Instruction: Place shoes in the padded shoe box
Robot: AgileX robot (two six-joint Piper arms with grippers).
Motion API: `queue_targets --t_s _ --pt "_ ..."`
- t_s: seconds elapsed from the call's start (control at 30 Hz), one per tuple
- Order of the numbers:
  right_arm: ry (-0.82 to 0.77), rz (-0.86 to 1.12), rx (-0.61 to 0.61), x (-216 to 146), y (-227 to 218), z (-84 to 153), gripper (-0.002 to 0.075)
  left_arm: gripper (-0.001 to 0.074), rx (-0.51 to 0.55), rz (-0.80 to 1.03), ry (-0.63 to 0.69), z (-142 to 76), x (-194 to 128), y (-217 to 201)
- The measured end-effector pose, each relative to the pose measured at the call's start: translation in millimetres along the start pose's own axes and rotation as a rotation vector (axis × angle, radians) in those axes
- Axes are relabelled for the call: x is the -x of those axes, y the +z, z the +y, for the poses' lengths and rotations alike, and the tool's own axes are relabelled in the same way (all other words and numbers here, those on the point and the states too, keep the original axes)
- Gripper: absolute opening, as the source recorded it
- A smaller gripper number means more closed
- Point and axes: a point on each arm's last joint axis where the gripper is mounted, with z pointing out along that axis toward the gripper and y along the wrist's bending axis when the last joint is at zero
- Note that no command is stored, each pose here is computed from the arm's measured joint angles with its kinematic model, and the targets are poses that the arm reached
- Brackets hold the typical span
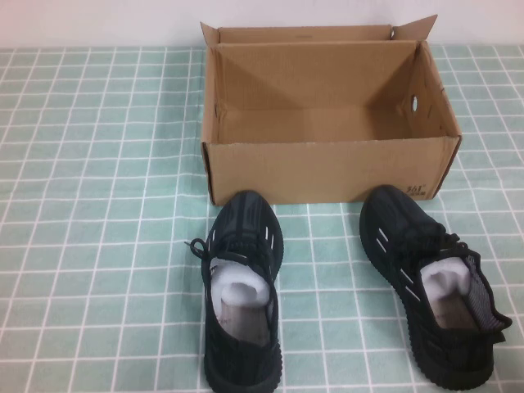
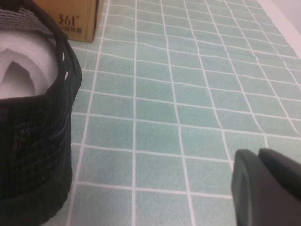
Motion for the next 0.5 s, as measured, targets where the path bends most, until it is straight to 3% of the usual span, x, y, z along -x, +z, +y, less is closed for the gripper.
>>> queue_targets --t_s 0.5 --pt "0.001 -0.006 -0.001 0.5 0.0 0.0 -0.0008 -0.0004 0.0 0.0 0.0 0.0 0.0 0.0"
